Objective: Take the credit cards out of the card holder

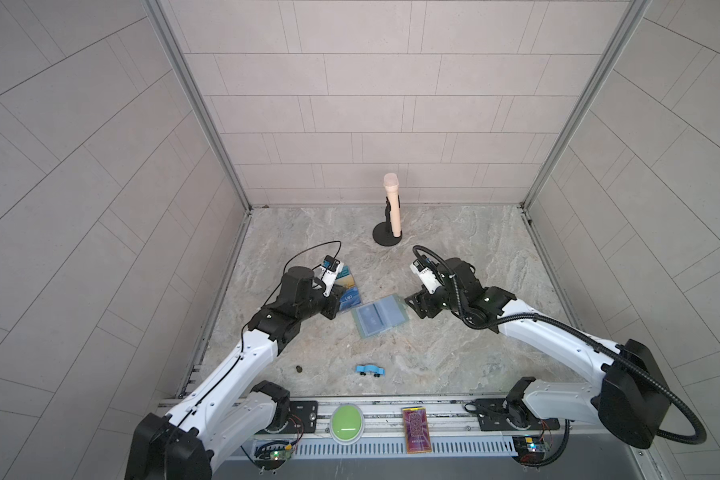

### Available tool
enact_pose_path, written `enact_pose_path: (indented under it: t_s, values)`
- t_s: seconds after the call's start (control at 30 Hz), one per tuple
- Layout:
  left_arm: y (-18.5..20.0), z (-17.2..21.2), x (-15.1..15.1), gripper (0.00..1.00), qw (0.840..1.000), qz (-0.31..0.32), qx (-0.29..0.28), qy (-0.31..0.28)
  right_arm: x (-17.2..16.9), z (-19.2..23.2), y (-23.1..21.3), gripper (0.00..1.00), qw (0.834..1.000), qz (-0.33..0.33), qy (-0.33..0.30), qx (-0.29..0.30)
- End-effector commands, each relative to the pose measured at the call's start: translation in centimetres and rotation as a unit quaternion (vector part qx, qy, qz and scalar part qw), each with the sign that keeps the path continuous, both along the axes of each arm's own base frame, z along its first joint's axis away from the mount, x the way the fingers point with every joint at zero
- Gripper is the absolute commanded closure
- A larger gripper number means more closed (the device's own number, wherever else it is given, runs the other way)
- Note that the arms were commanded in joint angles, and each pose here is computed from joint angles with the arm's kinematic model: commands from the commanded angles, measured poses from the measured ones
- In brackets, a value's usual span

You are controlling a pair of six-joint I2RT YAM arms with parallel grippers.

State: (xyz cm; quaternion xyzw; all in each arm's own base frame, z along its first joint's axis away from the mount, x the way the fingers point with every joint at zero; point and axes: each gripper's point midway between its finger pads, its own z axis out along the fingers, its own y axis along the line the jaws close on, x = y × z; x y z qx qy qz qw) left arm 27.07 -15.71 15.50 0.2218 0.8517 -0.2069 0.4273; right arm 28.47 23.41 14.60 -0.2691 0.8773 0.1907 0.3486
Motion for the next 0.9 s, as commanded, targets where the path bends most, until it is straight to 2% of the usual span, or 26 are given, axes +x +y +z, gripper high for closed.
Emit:
enact_pose_path:
  t_s: [0.0,0.1,0.23,0.4,0.57,0.7,0.87]
  values:
    - [-0.5,0.3,0.2,0.88,0.997,0.035,-0.071,0.003,1.1,0.6,0.6,0.25,1.000,-0.022,-0.010,0.000]
    - [-0.9,-1.2,-0.5,0.90,0.994,0.037,-0.097,0.020,1.1,-0.4,1.6,0.25,1.000,-0.022,0.004,-0.004]
    - [-1.8,-3.3,-0.8,1.00,0.990,0.040,-0.126,0.056,0.9,-1.3,3.7,0.25,1.000,-0.019,0.023,-0.002]
    - [-2.8,-5.8,-1.1,1.00,0.986,0.034,-0.139,0.086,0.5,-2.8,6.8,0.25,0.999,-0.012,0.035,0.008]
    - [-4.3,-7.2,-1.1,1.00,0.985,0.019,-0.141,0.099,0.0,-5.0,8.8,0.25,0.998,0.003,0.051,-0.027]
    - [-4.7,-9.4,-0.7,1.00,0.981,0.029,-0.138,0.135,-0.2,-6.6,9.4,0.25,0.996,0.010,0.069,-0.060]
    - [-4.7,-10.6,-0.4,1.00,0.977,0.046,-0.152,0.144,-0.7,-8.2,9.8,0.25,0.995,0.012,0.069,-0.075]
